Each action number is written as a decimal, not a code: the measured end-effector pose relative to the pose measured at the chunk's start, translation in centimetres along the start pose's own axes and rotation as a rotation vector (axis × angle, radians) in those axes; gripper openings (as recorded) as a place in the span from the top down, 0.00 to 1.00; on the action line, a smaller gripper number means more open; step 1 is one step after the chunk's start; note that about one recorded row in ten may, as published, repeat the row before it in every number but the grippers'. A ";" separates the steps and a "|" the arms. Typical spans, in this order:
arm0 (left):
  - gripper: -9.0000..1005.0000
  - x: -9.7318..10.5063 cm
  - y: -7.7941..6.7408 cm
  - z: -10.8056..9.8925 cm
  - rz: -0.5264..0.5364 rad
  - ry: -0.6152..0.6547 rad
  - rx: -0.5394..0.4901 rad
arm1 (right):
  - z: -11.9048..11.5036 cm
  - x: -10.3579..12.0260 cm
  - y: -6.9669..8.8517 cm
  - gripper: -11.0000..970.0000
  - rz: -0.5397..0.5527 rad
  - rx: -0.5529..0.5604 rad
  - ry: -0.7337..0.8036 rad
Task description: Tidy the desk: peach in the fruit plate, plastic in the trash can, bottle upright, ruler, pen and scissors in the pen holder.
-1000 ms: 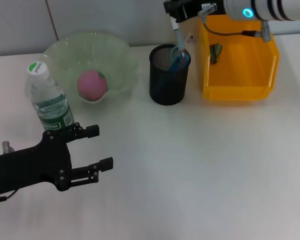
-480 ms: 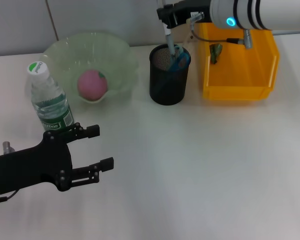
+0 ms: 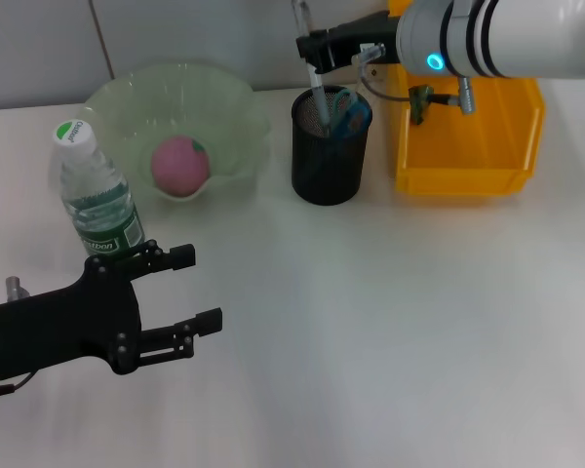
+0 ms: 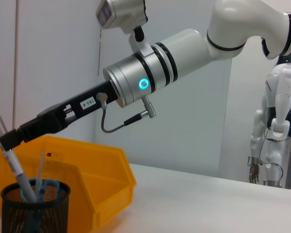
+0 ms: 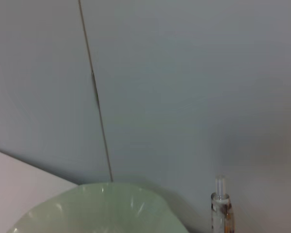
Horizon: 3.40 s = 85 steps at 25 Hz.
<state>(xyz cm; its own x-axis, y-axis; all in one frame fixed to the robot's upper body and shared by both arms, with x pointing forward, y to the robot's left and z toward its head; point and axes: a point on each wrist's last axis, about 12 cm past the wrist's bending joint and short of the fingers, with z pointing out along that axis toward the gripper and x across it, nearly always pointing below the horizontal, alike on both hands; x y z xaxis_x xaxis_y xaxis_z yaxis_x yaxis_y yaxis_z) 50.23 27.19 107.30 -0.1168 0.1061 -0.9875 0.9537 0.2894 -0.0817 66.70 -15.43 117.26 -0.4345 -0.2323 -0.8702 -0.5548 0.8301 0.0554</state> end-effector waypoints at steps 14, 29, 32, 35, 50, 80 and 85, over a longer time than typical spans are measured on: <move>0.20 0.0 0.0 -0.2 0.008 0.005 -0.002 | 0.1 1.0 0.2 0.87 0.022 -0.007 0.013; 0.20 0.2 -0.1 -0.4 0.006 0.006 -0.006 | -0.5 1.9 -0.3 0.84 0.071 -0.015 0.019; 0.20 0.2 -0.1 -0.4 0.007 0.004 -0.004 | -0.9 1.8 -0.2 0.82 0.074 -0.023 0.009; 0.20 0.2 -0.1 -0.4 0.007 0.004 -0.004 | -1.4 1.6 0.0 0.68 0.059 -0.031 -0.002; 0.20 0.3 -0.2 -0.3 0.003 0.000 -0.007 | -7.1 1.4 -1.0 0.26 0.122 -0.069 -0.167; 0.20 0.6 0.1 1.8 -0.074 0.026 0.049 | -14.2 17.3 -3.7 0.25 0.025 -0.676 -0.150; 0.20 1.0 -0.4 2.2 -0.103 0.034 0.075 | -14.0 18.9 -2.6 0.25 -0.003 -0.716 -0.122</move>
<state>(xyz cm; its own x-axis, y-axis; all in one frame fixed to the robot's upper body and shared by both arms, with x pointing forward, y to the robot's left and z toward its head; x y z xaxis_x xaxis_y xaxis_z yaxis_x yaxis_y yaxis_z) 50.30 25.10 106.06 -0.2232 0.1118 -0.9683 0.9541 0.2284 -0.1935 50.01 -29.12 107.54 -0.3730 -0.1410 -0.9171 -0.9025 0.2844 0.3233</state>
